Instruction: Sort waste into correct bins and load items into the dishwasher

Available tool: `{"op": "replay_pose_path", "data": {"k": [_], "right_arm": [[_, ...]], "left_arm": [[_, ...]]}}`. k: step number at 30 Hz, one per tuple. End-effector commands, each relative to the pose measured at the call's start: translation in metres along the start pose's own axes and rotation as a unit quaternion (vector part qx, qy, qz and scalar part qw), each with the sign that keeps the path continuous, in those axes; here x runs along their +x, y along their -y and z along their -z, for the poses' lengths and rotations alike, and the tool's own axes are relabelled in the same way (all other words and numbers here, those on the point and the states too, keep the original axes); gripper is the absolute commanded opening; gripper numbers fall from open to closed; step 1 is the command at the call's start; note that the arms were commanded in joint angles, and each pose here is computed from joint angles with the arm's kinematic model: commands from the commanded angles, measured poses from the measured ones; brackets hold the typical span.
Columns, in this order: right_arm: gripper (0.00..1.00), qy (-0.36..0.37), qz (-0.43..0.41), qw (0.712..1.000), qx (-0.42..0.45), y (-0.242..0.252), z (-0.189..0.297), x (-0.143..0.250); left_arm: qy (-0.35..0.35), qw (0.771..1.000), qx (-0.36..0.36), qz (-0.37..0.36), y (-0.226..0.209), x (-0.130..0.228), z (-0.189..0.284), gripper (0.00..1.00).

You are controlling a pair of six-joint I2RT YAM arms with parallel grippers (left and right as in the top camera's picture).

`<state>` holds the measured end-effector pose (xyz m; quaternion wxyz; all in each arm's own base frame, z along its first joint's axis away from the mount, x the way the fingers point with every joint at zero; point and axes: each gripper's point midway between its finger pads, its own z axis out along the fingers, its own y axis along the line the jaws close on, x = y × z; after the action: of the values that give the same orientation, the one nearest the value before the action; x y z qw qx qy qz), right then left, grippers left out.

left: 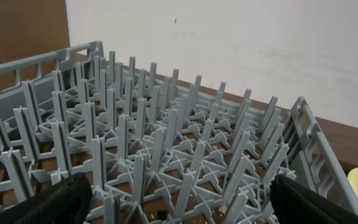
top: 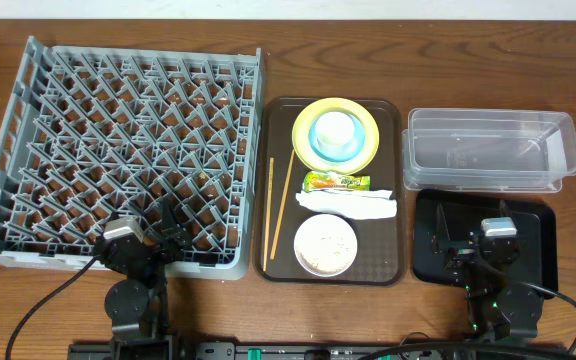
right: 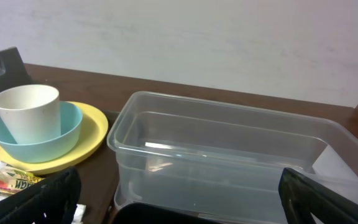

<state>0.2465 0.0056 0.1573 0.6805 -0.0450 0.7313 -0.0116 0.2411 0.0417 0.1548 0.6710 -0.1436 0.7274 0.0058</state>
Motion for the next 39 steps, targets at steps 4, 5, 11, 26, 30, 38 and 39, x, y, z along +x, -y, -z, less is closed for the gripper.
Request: {"op": "replay_pose_path", "data": {"k": [4,5,11,26,30,38,39], "right_arm": [[0.99,0.001,-0.006,1.0,0.0,-0.001,0.0,0.0],[0.99,0.001,-0.006,1.0,0.0,-0.001,0.0,0.0],[0.99,0.001,-0.006,1.0,0.0,-0.001,0.0,0.0],[0.99,0.001,-0.006,1.0,0.0,-0.001,0.0,0.0],[0.99,0.001,-0.006,1.0,0.0,-0.001,0.0,0.0],[0.99,0.001,-0.006,1.0,0.0,-0.001,0.0,0.0],[0.99,0.0,-0.005,1.0,0.0,-0.001,0.0,0.0]], "left_arm": [[-0.024,1.0,-0.01,-0.006,-0.005,0.017,-0.001,0.95],[-0.024,1.0,-0.01,-0.006,-0.005,0.017,-0.001,0.94],[-0.024,1.0,-0.01,-0.006,-0.005,0.017,-0.001,0.94],[0.005,0.999,0.039,0.006,0.014,-0.004,0.001,0.94],[-0.008,0.999,0.041,0.006,0.019,-0.024,0.009,0.94],[-0.082,0.995,0.055,-0.027,0.041,-0.099,0.022,0.94],[-0.105,0.993,0.051,-0.033,0.043,-0.105,0.021,0.94]]}}
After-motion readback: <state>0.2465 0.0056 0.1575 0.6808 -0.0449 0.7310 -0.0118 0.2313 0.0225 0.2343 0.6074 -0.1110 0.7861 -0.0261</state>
